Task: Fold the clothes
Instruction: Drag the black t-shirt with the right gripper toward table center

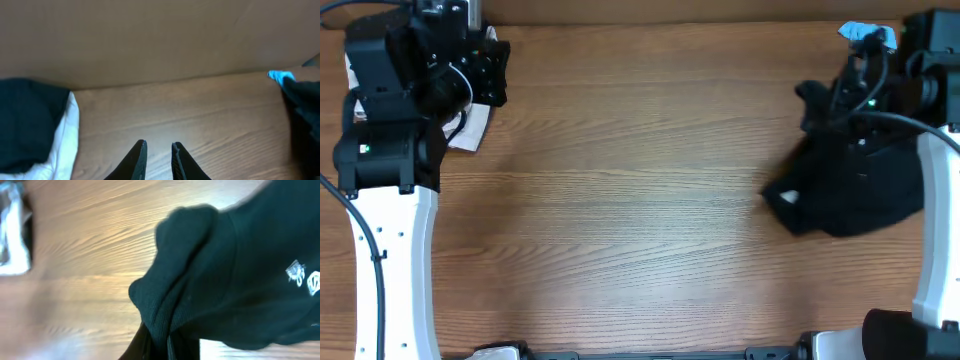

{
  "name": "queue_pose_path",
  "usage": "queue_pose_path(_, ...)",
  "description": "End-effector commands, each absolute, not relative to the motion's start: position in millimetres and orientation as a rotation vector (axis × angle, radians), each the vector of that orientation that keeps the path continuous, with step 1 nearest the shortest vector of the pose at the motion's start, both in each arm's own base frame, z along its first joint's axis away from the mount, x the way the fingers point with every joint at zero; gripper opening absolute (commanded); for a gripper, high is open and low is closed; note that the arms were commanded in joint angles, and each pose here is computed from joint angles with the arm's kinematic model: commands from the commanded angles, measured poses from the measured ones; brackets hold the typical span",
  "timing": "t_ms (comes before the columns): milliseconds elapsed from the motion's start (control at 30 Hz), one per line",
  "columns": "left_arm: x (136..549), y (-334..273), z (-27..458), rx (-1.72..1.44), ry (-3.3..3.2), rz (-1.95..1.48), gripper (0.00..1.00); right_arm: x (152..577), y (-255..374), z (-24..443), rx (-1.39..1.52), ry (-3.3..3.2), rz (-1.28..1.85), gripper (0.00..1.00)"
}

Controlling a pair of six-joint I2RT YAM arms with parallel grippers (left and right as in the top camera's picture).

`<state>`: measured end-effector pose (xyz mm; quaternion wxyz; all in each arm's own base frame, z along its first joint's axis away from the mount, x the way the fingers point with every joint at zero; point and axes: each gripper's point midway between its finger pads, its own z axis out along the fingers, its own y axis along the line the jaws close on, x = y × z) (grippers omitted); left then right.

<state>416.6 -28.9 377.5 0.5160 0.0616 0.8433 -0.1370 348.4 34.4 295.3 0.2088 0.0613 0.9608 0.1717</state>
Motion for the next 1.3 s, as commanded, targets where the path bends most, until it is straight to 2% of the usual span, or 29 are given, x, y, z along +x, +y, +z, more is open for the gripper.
queue_pose_path(0,413,-18,402,0.131,1.976,-0.285,0.18,334,87,346,-0.066,2.561,0.565,0.04)
queue_pose_path(167,412,-2,402,0.092,1.981,-0.265,0.17,295,162,397,-0.333,2.452,0.683,0.04)
queue_pose_path(267,411,1,400,0.083,1.988,-0.261,0.17,268,181,420,-0.422,2.405,0.731,0.04)
queue_pose_path(533,407,1,406,0.097,1.973,-0.251,0.18,203,171,499,-0.468,2.138,0.822,0.04)
queue_pose_path(700,403,0,412,0.109,1.956,-0.243,0.18,166,152,533,-0.466,1.986,0.832,0.04)
queue_pose_path(867,401,-6,413,0.133,1.951,-0.277,0.18,149,137,543,-0.438,1.931,0.793,0.04)
queue_pose_path(1033,396,-24,413,0.198,1.947,-0.377,0.17,156,127,542,-0.393,1.932,0.724,0.04)
queue_pose_path(1167,388,-60,399,0.333,1.982,-0.488,0.17,166,120,536,-0.355,1.955,0.654,0.04)
queue_pose_path(1267,379,-98,375,0.485,2.049,-0.544,0.21,175,111,531,-0.307,1.971,0.587,0.04)
